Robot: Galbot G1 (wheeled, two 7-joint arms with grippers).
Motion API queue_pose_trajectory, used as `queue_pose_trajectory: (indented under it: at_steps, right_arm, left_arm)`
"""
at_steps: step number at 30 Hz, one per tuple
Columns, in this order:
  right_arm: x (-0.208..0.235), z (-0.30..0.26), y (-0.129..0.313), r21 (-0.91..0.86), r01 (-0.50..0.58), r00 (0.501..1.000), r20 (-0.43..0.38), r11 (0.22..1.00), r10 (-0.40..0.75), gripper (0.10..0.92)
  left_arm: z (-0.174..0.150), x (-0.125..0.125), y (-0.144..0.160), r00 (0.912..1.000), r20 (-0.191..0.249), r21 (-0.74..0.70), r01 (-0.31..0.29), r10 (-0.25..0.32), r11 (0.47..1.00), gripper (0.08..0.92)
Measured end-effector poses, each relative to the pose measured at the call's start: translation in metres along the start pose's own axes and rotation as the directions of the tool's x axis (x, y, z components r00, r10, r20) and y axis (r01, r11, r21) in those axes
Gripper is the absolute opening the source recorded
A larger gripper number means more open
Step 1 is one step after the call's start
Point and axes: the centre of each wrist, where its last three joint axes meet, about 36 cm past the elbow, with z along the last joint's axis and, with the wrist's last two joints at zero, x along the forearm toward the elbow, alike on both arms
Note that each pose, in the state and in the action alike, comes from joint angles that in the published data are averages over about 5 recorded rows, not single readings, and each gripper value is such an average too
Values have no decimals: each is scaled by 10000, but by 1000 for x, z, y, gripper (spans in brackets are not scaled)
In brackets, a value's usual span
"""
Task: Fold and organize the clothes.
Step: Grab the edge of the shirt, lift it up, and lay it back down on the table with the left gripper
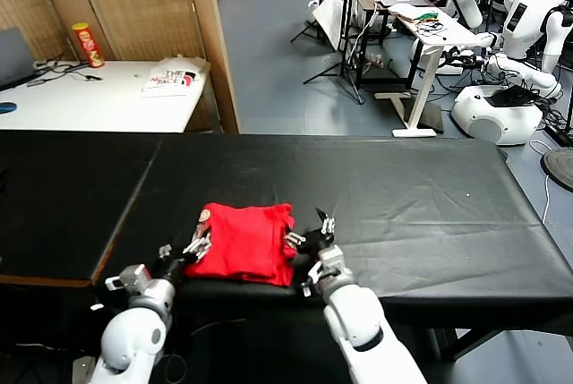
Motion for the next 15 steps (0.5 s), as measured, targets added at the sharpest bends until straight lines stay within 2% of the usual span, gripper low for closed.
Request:
queue_pose_trajectory:
  at_steps: [8, 13, 15]
  right_arm:
    - [18, -12, -9, -367, -14, 9990, 455, 9993, 31, 798]
    - [20, -16, -8, -496, 13, 9981, 615, 9988, 17, 798]
    - [21, -16, -8, -526, 23, 9979, 642, 9986, 11, 798]
  left_arm:
    - [0, -2, 11, 9976, -280, 2767, -536, 638, 9595, 798]
    - [1, -6, 13, 9963, -274, 3466, -666, 810, 9357, 792]
    - [3, -7, 14, 9964, -278, 3556, -655, 806, 9323, 751]
